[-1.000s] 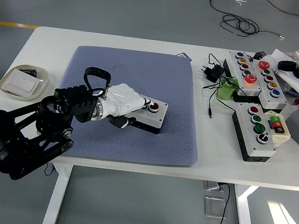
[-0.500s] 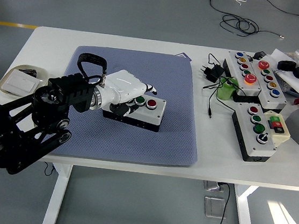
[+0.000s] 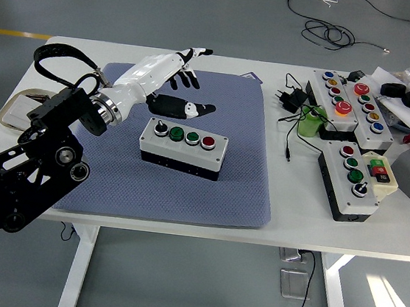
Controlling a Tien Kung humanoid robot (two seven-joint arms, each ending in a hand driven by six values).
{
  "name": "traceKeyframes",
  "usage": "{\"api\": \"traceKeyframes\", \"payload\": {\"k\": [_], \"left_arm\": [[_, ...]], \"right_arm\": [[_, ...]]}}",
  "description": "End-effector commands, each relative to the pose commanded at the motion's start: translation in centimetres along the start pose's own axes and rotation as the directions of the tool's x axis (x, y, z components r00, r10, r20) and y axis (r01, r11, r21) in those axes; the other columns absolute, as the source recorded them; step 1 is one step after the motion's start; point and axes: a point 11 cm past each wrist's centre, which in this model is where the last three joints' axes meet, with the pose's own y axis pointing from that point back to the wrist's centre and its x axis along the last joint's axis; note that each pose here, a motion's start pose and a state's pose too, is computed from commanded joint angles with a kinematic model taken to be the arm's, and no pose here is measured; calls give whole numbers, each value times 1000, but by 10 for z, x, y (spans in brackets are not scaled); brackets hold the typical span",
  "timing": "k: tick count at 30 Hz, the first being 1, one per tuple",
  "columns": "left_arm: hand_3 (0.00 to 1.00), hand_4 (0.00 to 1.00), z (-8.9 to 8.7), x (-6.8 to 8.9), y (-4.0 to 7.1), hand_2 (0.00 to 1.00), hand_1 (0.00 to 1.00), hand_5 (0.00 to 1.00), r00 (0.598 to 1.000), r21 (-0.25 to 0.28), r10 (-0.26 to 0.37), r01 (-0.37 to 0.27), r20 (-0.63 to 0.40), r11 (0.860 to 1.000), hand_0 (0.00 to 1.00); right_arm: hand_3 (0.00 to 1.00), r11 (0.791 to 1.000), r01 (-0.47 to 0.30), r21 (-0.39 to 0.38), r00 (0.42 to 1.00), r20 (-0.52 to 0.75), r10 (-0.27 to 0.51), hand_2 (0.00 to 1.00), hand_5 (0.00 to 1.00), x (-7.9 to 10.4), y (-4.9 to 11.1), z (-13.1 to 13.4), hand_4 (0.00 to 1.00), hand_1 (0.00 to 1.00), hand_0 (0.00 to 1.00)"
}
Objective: Pick up the button,place it on the desk,press the button,press the button
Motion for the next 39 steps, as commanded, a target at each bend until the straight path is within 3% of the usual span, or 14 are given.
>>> {"api": "traceKeyframes", "payload": {"k": [2,3,9,19,29,39], "left_arm": [[989,852,-6,3,1,895,795,913,995,19,37,-35,-92,999,744],[970,802,-10,5,2,915,832,996,989,33,58,-54,-134,998,785],[945,774,-36,12,7,919,841,998,919,128,131,-89,-373,988,802],[944,771,-74,11,21,918,844,998,689,276,255,-82,-679,958,804],[937,746,-94,13,33,917,846,998,680,326,295,-87,-672,942,804],[933,731,-100,11,38,916,848,998,682,342,306,-87,-664,936,806]], "right_arm": [[751,1000,-3,-5,1000,-1,3,817,479,1,0,2,412,797,787],[751,1000,-4,-7,1000,-5,4,817,479,1,0,3,412,797,787],[751,1000,-4,-13,1000,-11,4,817,479,1,-1,5,412,797,787],[751,1000,-1,-18,1000,-8,1,817,479,0,-1,8,412,797,787],[751,1000,2,-20,1000,-17,-2,817,479,0,-1,11,412,797,787],[751,1000,1,-27,1000,-20,-2,817,479,0,-2,14,412,797,787]]}}
